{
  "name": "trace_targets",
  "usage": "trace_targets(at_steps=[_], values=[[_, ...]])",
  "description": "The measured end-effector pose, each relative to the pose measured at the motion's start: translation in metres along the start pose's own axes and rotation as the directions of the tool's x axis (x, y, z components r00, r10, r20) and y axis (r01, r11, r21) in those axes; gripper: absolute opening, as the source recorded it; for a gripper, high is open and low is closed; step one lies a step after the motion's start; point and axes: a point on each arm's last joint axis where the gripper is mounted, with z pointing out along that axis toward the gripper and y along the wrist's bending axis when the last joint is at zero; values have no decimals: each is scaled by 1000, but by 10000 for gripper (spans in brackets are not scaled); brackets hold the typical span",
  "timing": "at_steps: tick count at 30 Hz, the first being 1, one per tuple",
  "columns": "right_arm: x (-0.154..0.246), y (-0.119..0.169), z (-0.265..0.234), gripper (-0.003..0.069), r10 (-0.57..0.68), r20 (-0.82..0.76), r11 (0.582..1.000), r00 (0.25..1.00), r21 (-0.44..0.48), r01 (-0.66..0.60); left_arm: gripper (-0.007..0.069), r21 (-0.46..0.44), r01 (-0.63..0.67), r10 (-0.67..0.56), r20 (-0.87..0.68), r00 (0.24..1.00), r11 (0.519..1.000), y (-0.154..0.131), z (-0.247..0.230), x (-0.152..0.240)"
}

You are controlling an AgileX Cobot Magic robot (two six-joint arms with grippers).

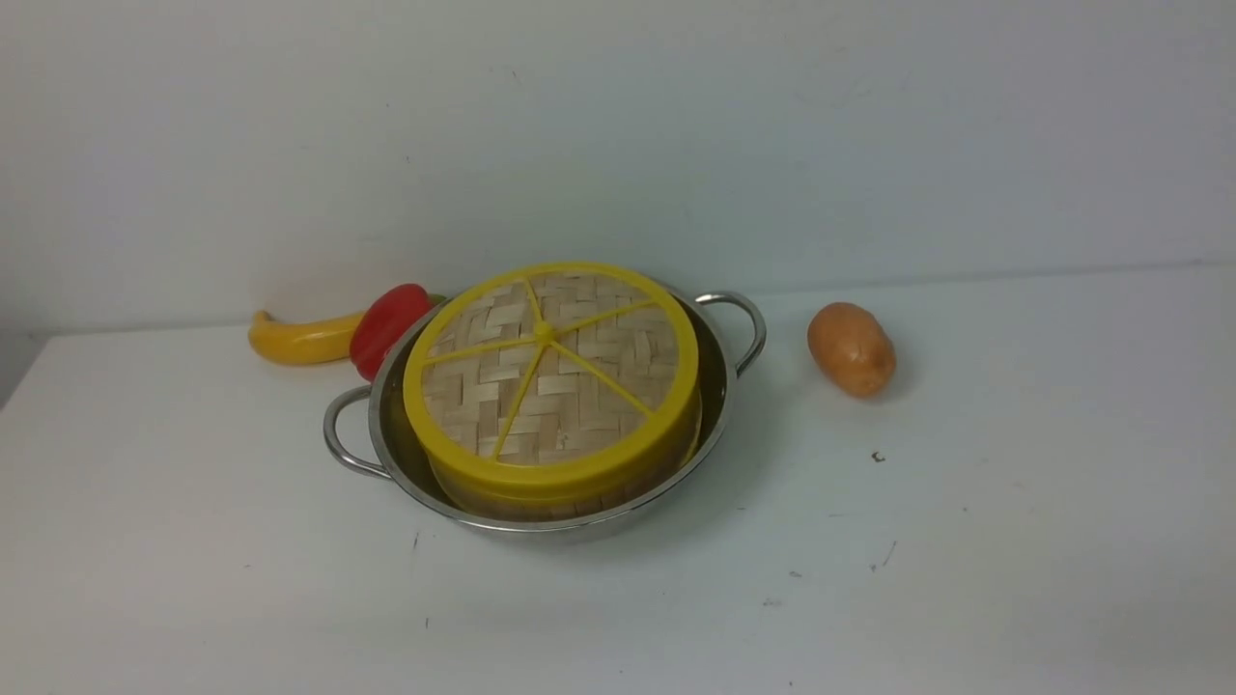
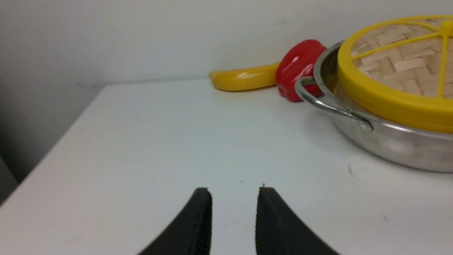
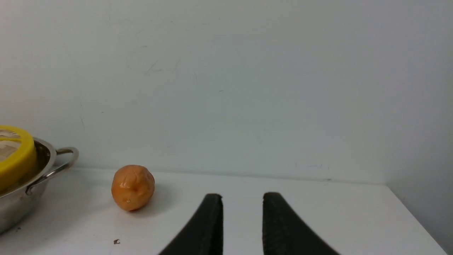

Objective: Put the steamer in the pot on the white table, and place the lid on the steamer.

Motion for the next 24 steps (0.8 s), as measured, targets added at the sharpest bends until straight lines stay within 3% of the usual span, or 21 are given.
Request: trace_targets(at_steps=[24], values=[[0, 0, 0, 239, 0, -1, 1000, 1000, 0, 0, 214, 10, 42, -42, 7, 999, 999, -1, 0, -1]])
